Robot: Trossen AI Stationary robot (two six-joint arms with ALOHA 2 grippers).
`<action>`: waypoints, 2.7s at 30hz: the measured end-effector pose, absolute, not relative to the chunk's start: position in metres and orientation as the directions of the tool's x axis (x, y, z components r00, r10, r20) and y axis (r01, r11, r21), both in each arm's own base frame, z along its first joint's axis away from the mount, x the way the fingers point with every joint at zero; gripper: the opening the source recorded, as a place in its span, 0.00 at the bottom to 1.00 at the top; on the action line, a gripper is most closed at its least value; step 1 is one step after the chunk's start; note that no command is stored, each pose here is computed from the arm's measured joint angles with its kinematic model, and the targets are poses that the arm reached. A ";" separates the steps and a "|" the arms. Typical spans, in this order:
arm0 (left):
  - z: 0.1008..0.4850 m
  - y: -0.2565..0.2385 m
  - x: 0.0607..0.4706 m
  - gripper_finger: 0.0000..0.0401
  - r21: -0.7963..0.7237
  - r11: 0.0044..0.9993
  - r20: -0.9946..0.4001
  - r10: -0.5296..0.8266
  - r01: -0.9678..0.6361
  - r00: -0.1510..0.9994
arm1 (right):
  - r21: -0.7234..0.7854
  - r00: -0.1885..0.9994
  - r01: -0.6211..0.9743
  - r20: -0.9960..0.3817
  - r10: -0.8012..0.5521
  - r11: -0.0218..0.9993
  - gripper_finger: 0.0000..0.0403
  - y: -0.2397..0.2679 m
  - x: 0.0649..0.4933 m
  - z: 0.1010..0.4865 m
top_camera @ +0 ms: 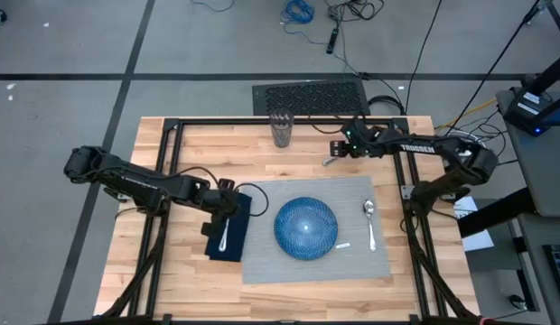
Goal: Set table place
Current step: Put the silver knife to the left of the silver spoon on the gray placemat
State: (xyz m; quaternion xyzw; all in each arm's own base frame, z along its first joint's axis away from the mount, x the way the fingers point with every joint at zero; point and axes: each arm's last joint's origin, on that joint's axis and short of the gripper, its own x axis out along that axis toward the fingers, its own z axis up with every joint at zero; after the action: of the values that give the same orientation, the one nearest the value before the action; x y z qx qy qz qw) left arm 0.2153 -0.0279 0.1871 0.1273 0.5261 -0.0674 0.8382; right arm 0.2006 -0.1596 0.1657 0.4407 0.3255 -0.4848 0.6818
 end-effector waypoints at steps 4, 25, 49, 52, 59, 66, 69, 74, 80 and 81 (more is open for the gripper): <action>0.186 -0.028 0.216 0.32 0.144 0.959 -0.896 0.020 0.246 0.444 | 0.312 0.357 0.934 -0.849 -0.390 0.176 0.48 -0.166 0.209 0.160; 0.188 -0.028 0.219 0.32 0.147 0.960 -0.879 0.016 0.239 0.476 | 0.292 0.394 0.908 -0.841 -0.372 0.301 0.46 -0.213 0.276 0.164; 0.188 -0.028 0.219 0.32 0.136 0.966 -0.878 0.015 0.219 0.479 | -0.001 0.034 0.941 -0.994 -0.099 0.338 0.46 -0.192 0.293 0.143; 0.188 -0.028 0.219 0.32 0.136 0.966 -0.877 0.015 0.218 0.479 | -0.051 -0.019 0.938 -0.995 -0.097 0.343 0.46 -0.181 0.294 0.143; 0.188 -0.028 0.219 0.32 0.136 0.966 -0.877 0.015 0.218 0.479 | -0.121 -0.077 0.922 -0.988 -0.131 0.368 0.46 -0.165 0.299 0.143; 0.188 -0.028 0.219 0.32 0.137 0.966 -0.877 0.015 0.218 0.481 | -0.106 -0.056 0.924 -0.988 -0.144 0.368 0.43 -0.168 0.300 0.143; 0.188 -0.028 0.219 0.32 0.137 0.966 -0.876 0.015 0.218 0.482 | -0.113 -0.057 0.922 -0.986 -0.157 0.371 0.40 -0.168 0.300 0.143; 0.188 -0.028 0.219 0.32 0.137 0.966 -0.875 0.015 0.219 0.484 | -0.100 -0.033 0.923 -0.983 -0.181 0.372 0.35 -0.171 0.302 0.143; 0.188 -0.028 0.219 0.32 0.138 0.966 -0.875 0.015 0.219 0.484 | -0.068 0.052 0.931 -0.948 -0.315 0.359 0.33 -0.174 0.310 0.156; 0.188 -0.028 0.219 0.32 0.138 0.966 -0.875 0.015 0.219 0.484 | -0.051 0.077 0.933 -0.939 -0.334 0.357 0.33 -0.174 0.311 0.162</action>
State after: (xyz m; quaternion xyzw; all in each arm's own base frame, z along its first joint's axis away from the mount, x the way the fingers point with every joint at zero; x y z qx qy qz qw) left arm 0.2194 -0.0285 0.1880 0.1160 0.5045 -0.0599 0.8535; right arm 0.3108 -0.1742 0.1615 0.3086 0.4852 -0.4757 0.6656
